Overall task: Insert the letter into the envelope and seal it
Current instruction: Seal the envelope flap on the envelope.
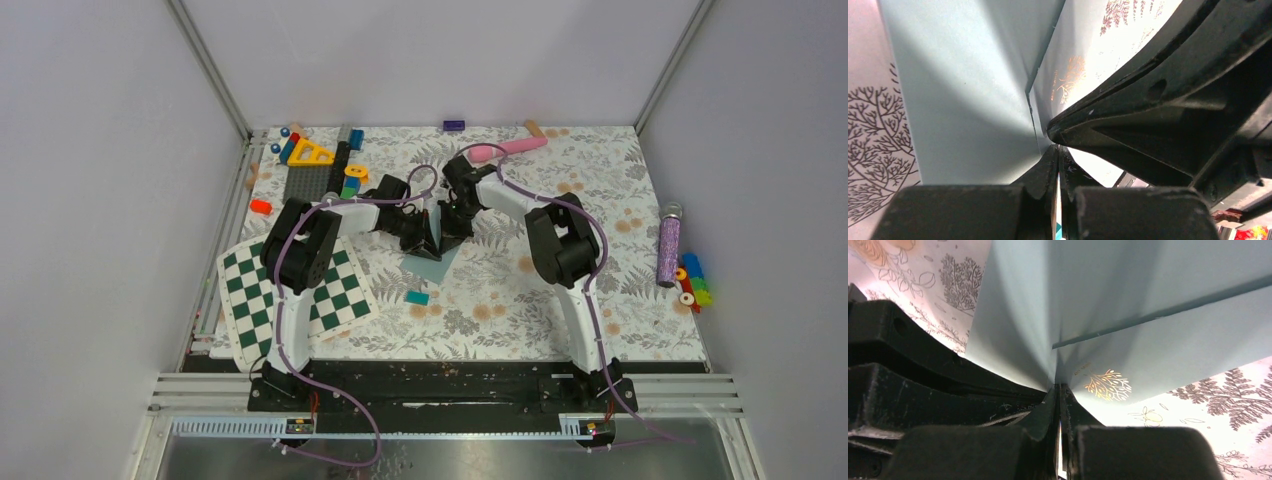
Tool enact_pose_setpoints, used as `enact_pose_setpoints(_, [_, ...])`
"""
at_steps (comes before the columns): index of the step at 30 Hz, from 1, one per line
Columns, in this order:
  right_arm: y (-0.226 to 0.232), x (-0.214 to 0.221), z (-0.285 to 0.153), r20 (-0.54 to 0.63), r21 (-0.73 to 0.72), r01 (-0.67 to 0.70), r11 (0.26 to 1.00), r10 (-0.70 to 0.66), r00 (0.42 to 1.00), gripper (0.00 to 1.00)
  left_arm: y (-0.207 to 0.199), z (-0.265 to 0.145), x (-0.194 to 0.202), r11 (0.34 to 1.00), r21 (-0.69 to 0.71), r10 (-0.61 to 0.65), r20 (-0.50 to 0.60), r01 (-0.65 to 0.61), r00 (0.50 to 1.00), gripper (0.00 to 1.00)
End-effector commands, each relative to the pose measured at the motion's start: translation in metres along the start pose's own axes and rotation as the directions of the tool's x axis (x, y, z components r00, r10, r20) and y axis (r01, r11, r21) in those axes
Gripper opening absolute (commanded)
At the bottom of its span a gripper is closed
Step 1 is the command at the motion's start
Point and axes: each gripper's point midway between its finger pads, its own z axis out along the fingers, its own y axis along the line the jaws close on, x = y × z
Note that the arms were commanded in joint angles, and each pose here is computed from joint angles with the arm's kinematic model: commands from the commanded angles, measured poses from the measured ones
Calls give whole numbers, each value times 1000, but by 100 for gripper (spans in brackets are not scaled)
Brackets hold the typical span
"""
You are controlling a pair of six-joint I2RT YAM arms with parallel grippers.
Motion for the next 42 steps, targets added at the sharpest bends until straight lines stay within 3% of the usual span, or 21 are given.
enact_pose_setpoints(1, [-10, -12, -2, 53, 114, -63, 991, 57, 997, 0, 23, 4, -10, 995, -100, 30, 40, -25, 999, 0])
enact_pose_setpoints(9, [-27, -34, -8, 137, 237, -67, 969, 36, 990, 0, 23, 4, -10, 995, -97, 32, 37, -28, 999, 0])
enact_pose_setpoints(26, [13, 1, -3, 27, 89, -129, 988, 127, 991, 0, 24, 4, -10, 995, -99, 31, 37, -27, 999, 0])
enact_pose_setpoints(34, [-17, -13, -10, 133, 260, -125, 957, 93, 987, 0, 28, 2, 2, 993, -115, 28, 2, -28, 1000, 0])
enact_pose_setpoints(42, [-24, -33, -20, 209, 325, -134, 936, 67, 976, 0, 31, 2, 8, 992, -123, 26, -21, -29, 999, 0])
